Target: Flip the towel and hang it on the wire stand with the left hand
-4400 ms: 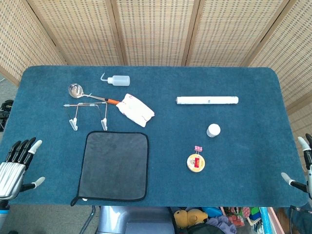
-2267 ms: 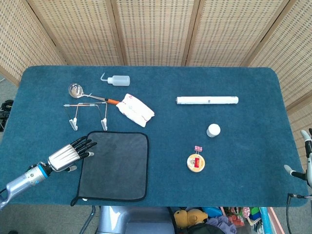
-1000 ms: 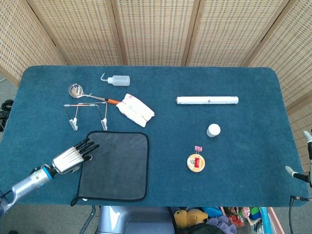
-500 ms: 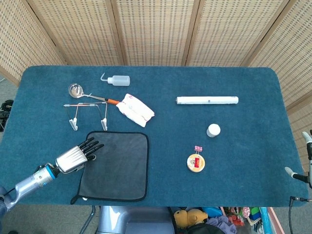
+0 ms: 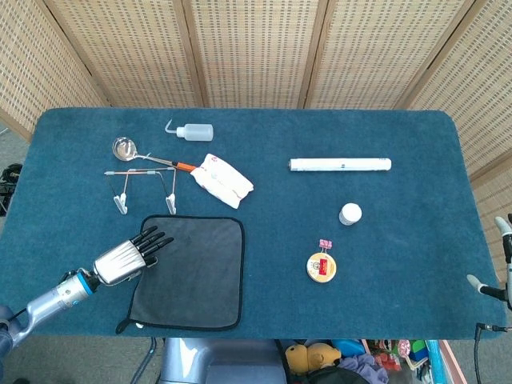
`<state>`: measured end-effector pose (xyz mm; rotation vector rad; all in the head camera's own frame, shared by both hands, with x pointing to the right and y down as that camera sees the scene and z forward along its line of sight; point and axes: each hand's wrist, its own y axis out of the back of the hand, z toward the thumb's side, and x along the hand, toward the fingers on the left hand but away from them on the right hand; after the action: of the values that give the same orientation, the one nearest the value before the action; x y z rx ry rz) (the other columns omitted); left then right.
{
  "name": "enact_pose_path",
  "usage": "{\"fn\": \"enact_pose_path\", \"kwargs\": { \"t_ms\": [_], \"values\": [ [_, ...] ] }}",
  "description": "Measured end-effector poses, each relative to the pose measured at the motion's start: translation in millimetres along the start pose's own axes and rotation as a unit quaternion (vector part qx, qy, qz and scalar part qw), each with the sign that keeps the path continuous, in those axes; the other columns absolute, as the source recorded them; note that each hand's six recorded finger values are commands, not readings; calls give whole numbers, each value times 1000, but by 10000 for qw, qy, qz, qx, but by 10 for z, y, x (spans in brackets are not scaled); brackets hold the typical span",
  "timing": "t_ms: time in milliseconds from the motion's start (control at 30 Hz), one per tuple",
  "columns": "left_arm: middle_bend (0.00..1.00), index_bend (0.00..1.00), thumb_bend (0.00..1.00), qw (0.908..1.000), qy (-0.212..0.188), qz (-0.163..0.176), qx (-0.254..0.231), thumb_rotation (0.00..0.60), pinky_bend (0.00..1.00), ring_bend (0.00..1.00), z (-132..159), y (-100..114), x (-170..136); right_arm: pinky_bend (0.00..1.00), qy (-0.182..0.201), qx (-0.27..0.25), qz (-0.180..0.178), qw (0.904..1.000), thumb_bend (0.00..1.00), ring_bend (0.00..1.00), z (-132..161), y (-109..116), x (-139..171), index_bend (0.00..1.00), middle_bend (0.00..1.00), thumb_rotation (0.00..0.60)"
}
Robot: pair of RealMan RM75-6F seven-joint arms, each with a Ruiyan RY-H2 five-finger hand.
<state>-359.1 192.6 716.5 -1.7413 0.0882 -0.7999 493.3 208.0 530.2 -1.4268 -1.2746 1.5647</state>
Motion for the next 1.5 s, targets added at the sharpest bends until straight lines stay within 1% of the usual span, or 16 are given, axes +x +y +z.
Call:
{"fn": "enact_pose_path", "kwargs": {
  "t_ms": [133, 333, 633, 767, 967, 1200, 1500],
  "values": [
    [0, 620, 405, 10000, -4, 65, 70, 600, 0, 0, 5, 24, 19, 0, 4, -9, 11, 10000, 0, 0, 0, -1, 0, 0, 0, 600],
    [0, 656, 405, 9998, -67, 167, 106, 600, 0, 0, 32, 67, 74, 0, 14, -22, 15, 10000, 0, 0, 3, 2, 3, 0, 0, 600],
    [0, 660, 404, 9976, -312, 595, 153, 600, 0, 0, 135, 278, 262, 0, -28, -81, 29, 10000, 0, 0, -25, 14, -6, 0, 0, 600],
    [0, 661, 402, 9958, -434, 790, 142, 600, 0, 0, 206, 389, 406, 0, -44, -111, 50, 9999, 0, 0, -37, 16, -15, 0, 0, 600],
    [0, 670, 403, 9932, -614, 988, 67, 600, 0, 0, 374, 498, 664, 0, -63, -154, 53, 9998, 0, 0, -56, 28, -18, 0, 0, 600],
    [0, 670, 400, 9911, -727, 1113, -85, 600, 0, 0, 566, 567, 946, 0, -98, -205, 68, 9997, 0, 0, -92, 38, -24, 0, 0, 600],
    [0, 670, 397, 9897, -760, 1169, -336, 600, 0, 0, 758, 596, 1212, 0, -134, -224, 72, 9996, 0, 0, -122, 46, -27, 0, 0, 600]
  ]
}}
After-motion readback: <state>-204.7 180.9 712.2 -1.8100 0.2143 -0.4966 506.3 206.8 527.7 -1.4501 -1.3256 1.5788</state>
